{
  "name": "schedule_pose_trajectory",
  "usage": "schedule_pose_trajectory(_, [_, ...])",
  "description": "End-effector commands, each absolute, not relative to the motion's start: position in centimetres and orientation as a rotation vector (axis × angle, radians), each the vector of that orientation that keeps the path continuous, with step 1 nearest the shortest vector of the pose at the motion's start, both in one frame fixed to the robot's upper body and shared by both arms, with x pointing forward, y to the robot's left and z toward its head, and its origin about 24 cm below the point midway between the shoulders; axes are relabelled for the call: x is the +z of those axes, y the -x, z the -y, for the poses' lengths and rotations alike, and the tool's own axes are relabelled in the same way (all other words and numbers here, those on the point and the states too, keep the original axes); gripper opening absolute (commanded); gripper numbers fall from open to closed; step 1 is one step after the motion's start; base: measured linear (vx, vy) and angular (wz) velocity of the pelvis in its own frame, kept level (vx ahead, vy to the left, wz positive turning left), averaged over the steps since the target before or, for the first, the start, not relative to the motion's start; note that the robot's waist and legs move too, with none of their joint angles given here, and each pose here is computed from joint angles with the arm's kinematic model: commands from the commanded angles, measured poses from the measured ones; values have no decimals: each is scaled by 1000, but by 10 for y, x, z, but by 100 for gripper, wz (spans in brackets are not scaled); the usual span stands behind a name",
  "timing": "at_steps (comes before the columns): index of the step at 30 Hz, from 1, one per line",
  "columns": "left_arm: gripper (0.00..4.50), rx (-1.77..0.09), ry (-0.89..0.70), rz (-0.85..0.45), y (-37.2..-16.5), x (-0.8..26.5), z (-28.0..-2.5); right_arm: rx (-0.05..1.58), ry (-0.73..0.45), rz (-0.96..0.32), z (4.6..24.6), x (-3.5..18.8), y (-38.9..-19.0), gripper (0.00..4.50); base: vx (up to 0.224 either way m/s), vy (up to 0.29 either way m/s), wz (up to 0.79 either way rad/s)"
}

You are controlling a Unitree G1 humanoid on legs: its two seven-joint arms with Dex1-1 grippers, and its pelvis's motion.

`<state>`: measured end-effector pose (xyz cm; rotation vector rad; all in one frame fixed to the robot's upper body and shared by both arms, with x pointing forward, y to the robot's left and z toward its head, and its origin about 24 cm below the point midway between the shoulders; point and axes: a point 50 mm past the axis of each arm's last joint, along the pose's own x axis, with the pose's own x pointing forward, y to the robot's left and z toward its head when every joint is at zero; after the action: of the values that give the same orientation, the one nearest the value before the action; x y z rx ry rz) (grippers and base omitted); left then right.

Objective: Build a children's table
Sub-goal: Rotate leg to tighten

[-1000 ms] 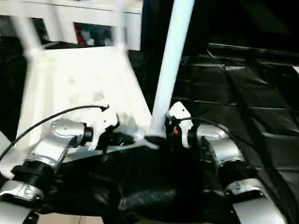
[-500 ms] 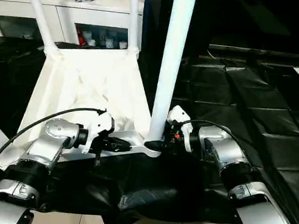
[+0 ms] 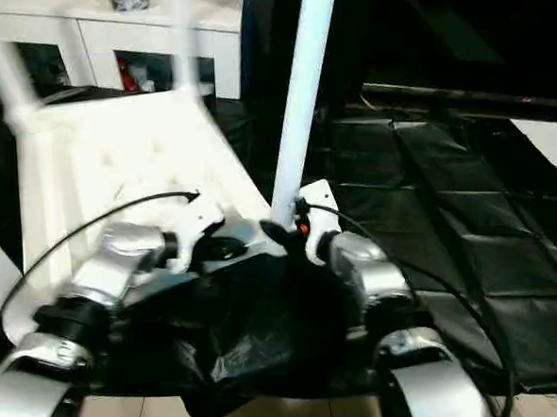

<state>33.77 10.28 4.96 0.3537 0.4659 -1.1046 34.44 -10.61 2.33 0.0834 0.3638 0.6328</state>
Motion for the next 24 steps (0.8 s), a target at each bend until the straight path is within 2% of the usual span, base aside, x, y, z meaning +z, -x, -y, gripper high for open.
schedule_pose_trajectory(1, [0, -1294, -326, -414, -321, 51, -52, 672, -16, -465, 82, 4, -334, 266, 0, 0, 0])
schedule_pose_trajectory(2, [0, -1297, -323, -409, -320, 51, -48, 683, -10, -457, 78, 5, -334, 301, 0, 0, 0])
schedule_pose_trajectory(3, [0, -1308, -321, -405, -318, 52, -45, 711, -28, -439, 74, 7, -334, 301, 0, 0, 0])
schedule_pose_trajectory(5, [0, -1308, -324, -408, -318, 51, -46, 725, -36, -427, 74, 10, -335, 342, 0, 0, 0])
schedule_pose_trajectory(8, [0, -1301, -333, -416, -319, 50, -51, 739, -6, -402, 78, 13, -337, 348, 0, 0, 0])
schedule_pose_trajectory(9, [0, -1302, -344, -424, -319, 49, -55, 755, 10, -391, 82, 15, -338, 373, 0, 0, 0])
schedule_pose_trajectory(12, [0, -1321, -373, -428, -318, 48, -65, 822, 74, -365, 94, 17, -336, 373, 0, 0, 0])
schedule_pose_trajectory(17, [0, -1278, -399, -469, -320, 46, -75, 847, 70, -354, 107, 21, -338, 373, 0, 0, 0])
schedule_pose_trajectory(19, [0, -1268, -354, -486, -323, 48, -78, 860, 79, -349, 113, 24, -338, 373, 0, 0, 0])
schedule_pose_trajectory(20, [44, -1271, -351, -488, -323, 48, -78, 861, 82, -348, 114, 24, -338, 386, 0, 0, 0])
schedule_pose_trajectory(24, [69, -1197, -421, -490, -329, 48, -83, 878, 85, -340, 119, 26, -339, 386, 0, 0, 0])
